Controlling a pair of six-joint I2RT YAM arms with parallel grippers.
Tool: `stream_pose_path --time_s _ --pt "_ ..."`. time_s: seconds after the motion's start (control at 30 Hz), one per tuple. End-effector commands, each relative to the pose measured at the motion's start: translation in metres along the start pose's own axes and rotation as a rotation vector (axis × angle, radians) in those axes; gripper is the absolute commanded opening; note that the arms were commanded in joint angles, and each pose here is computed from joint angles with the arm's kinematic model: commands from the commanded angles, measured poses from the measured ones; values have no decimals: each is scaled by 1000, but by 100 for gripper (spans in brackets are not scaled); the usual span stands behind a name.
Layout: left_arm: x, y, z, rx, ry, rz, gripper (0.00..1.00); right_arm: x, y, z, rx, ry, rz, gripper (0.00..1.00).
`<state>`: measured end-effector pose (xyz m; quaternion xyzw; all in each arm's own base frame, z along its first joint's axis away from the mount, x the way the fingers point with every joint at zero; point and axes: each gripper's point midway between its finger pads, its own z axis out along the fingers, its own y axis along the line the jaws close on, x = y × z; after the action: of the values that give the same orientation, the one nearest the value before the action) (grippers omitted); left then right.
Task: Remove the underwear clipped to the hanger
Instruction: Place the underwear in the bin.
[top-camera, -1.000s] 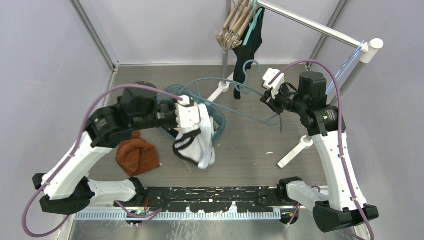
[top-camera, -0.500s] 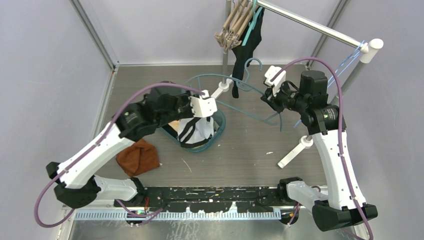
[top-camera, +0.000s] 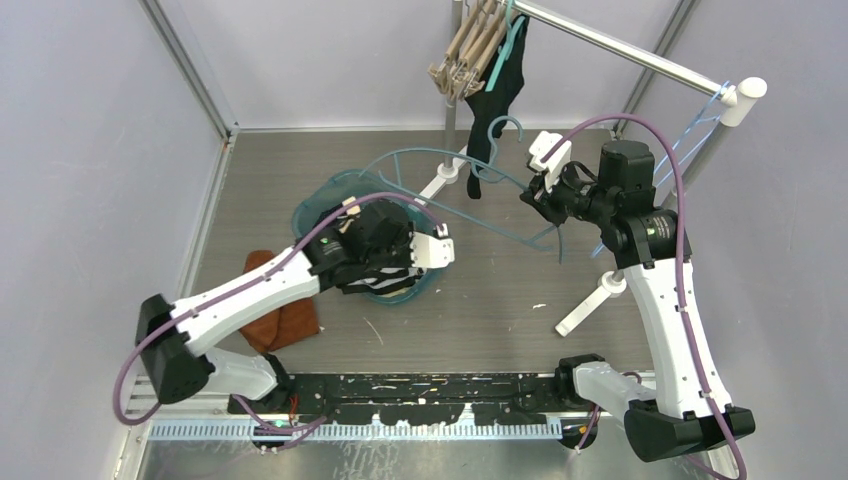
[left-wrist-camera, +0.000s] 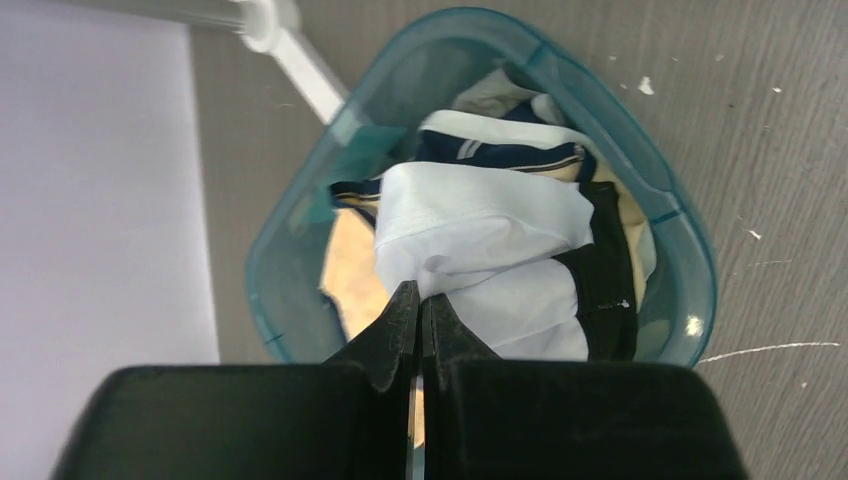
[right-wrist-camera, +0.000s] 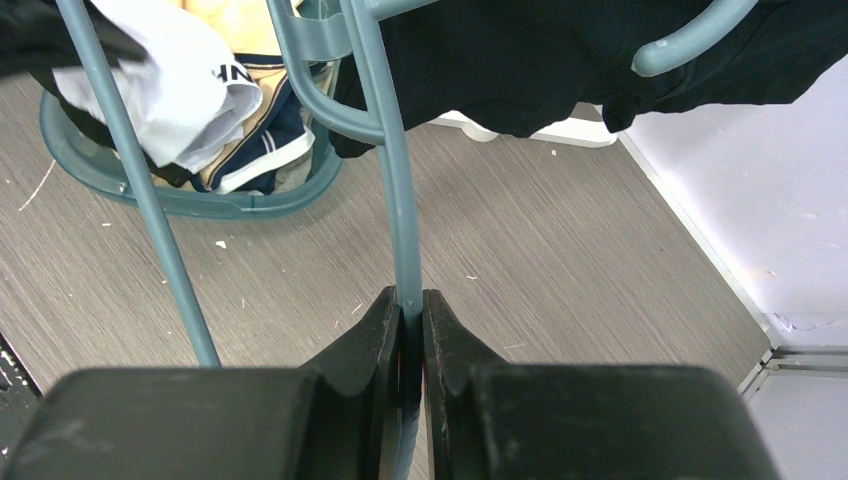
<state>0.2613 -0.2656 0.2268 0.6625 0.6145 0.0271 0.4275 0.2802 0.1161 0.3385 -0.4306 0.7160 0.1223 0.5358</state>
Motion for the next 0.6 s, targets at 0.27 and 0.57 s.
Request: stream_pose_path --time_s 0.27,0.57 --pt "6 -45 93 125 5 21 0 -27 -6 -6 20 -88 -44 1" --pt "33 -71 113 211 117 37 30 -24 -3 -8 6 -82 -100 1"
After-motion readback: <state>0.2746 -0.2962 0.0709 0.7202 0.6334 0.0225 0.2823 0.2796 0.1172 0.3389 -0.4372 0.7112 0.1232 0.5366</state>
